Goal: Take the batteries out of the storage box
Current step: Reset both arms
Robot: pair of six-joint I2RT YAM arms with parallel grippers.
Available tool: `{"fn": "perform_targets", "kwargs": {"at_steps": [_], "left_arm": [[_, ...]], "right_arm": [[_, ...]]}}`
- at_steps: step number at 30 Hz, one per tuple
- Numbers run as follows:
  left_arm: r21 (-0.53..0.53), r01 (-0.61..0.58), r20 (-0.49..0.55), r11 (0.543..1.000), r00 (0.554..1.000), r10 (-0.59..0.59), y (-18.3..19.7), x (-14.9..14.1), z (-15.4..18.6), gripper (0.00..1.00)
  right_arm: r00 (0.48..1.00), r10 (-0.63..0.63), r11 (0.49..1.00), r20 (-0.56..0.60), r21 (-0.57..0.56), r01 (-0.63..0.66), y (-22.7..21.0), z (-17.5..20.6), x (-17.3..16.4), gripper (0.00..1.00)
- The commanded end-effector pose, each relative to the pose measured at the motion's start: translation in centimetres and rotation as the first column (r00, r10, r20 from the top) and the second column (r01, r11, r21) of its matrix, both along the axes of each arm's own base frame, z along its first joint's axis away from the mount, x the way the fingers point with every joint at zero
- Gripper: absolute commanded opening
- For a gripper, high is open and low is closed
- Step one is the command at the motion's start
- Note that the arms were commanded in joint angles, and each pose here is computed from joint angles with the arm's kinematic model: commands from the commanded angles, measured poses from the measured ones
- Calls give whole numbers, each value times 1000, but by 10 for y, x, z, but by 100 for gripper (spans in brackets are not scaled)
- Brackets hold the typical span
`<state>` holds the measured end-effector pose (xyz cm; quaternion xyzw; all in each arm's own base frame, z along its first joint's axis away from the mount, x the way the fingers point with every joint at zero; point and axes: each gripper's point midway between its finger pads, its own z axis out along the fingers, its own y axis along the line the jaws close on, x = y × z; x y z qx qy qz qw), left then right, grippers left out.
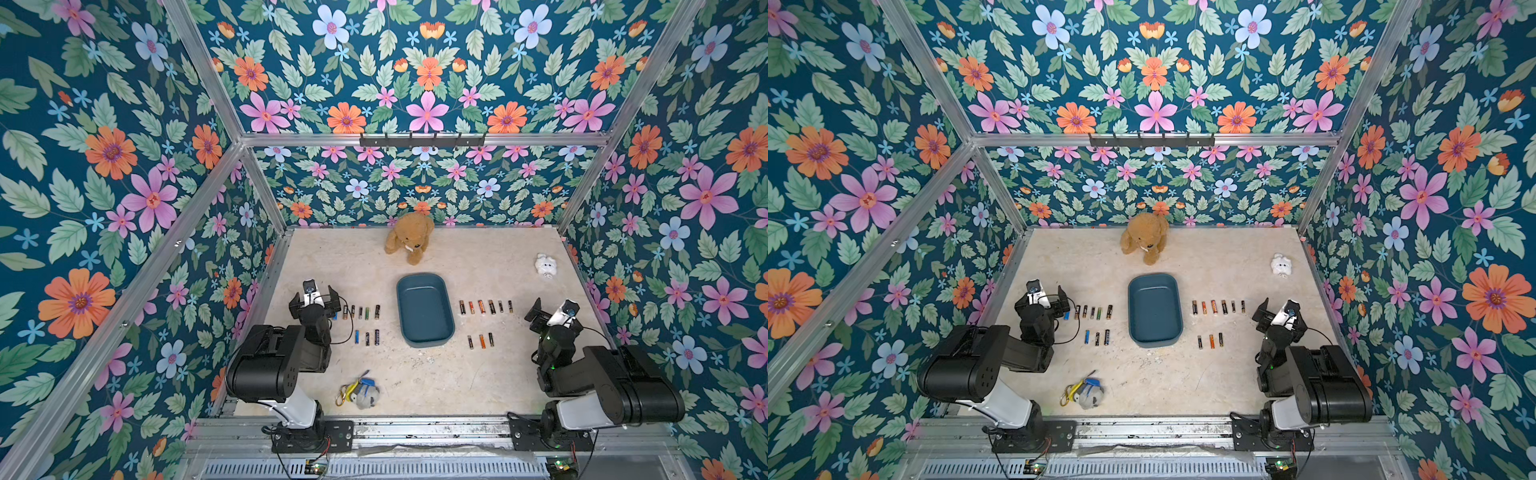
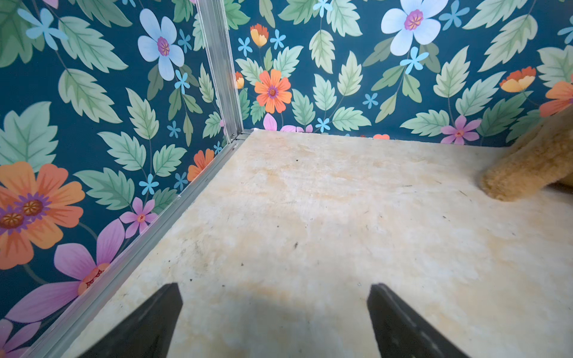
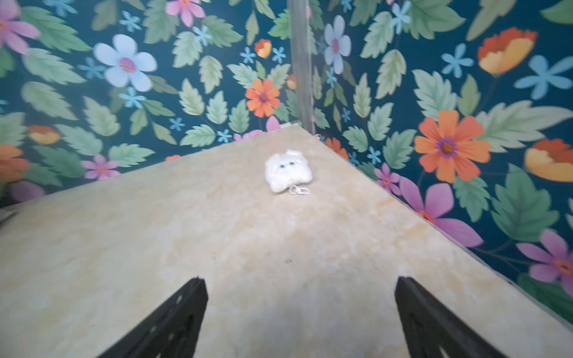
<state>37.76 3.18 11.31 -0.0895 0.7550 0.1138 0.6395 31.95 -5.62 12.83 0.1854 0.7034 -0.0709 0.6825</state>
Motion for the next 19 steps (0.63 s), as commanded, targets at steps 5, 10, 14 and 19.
{"fn": "perform_targets", "kwargs": {"at_steps": [5,10,14,19], "left_arm": [[-11,-1,12,1000,1000,1,0,1,3,100],[-11,-1,12,1000,1000,1,0,1,3,100],[-11,-1,11,1000,1000,1,0,1,2,100],[-11,-2,10,1000,1000,3,0,1,2,99]], "right_arm": [[997,34,999,64,21,-36,4,18,16,99],[992,128,992,21,1,-128,20,13,24,99],[983,183,983,-17,8,-183,27,7,32,99],[983,181,983,-9,4,-181,26,8,31,99]]}}
